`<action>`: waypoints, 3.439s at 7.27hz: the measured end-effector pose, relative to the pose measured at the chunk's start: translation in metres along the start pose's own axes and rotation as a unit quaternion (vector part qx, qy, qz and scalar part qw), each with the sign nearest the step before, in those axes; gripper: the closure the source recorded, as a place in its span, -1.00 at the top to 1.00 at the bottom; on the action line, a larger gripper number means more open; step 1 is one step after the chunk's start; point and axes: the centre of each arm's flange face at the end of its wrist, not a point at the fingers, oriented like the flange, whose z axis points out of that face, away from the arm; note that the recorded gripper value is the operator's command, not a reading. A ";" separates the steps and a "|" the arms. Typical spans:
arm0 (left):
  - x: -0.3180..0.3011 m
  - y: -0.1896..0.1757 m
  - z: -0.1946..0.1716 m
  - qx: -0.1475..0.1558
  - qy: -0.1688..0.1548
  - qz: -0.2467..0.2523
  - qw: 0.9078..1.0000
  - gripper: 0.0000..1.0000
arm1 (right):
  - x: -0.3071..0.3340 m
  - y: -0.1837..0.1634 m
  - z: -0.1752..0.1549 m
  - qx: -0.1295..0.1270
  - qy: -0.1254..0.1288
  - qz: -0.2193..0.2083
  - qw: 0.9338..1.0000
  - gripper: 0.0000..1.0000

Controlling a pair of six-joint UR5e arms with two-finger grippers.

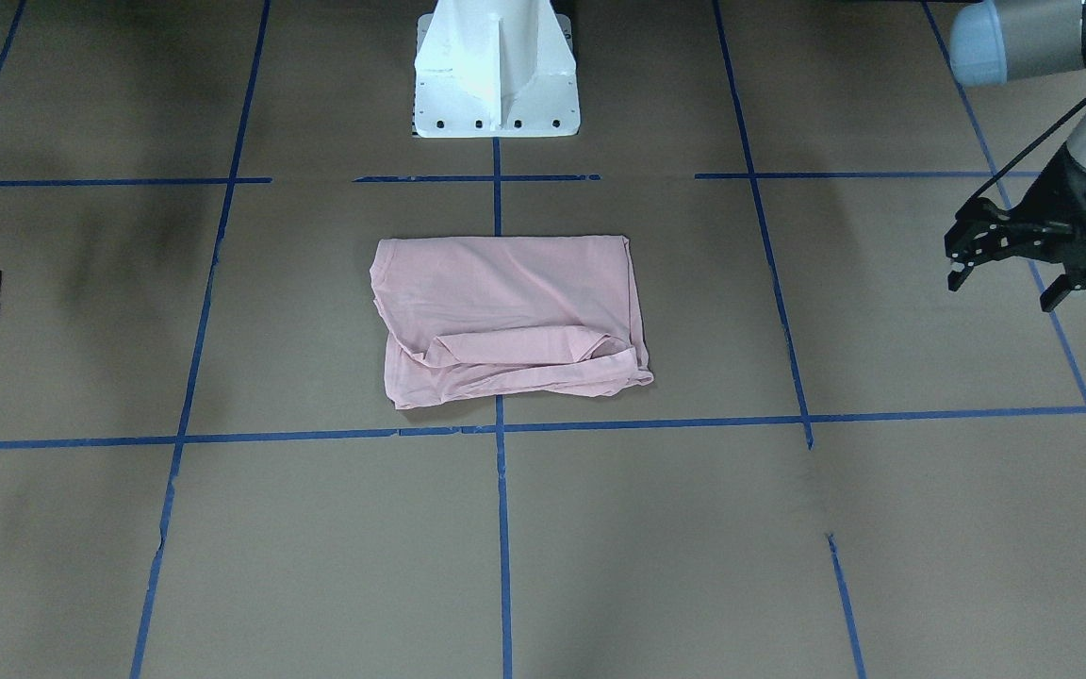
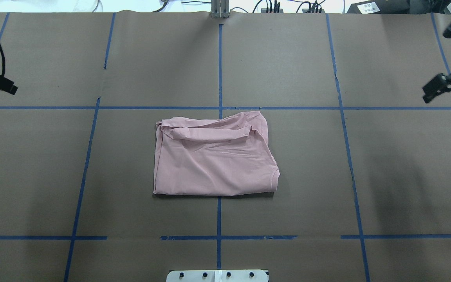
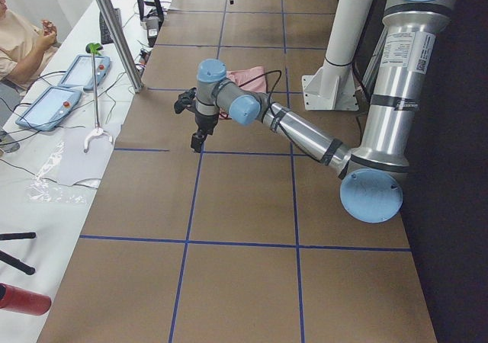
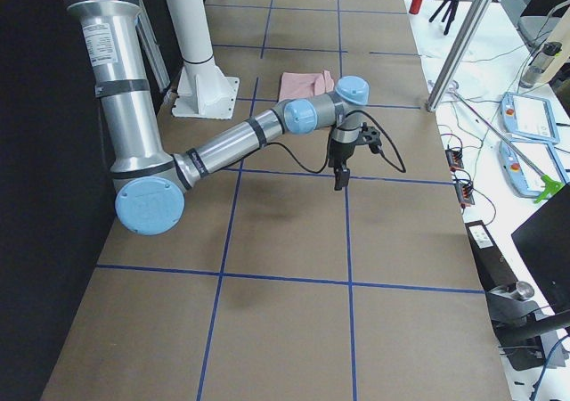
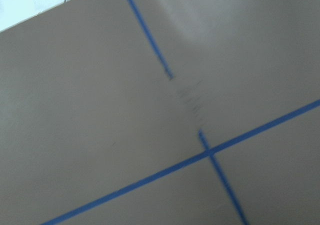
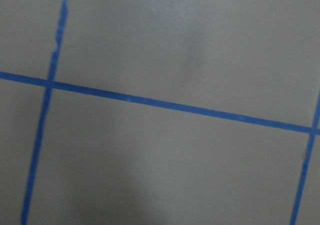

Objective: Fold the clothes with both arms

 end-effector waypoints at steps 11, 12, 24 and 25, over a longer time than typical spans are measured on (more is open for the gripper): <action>-0.289 0.125 -0.006 -0.045 0.020 -0.115 0.992 1.00 | 0.222 0.113 0.026 -0.036 -0.013 0.079 0.996 1.00; -0.287 0.125 -0.007 -0.047 0.019 -0.114 0.992 1.00 | 0.222 0.113 0.026 -0.035 -0.013 0.078 0.996 1.00; -0.277 0.127 -0.011 -0.042 0.017 -0.100 0.994 1.00 | 0.222 0.115 0.026 -0.035 -0.012 0.079 0.996 1.00; -0.278 0.130 -0.009 -0.045 0.017 -0.104 0.993 1.00 | 0.221 0.113 0.025 -0.034 -0.012 0.078 0.996 1.00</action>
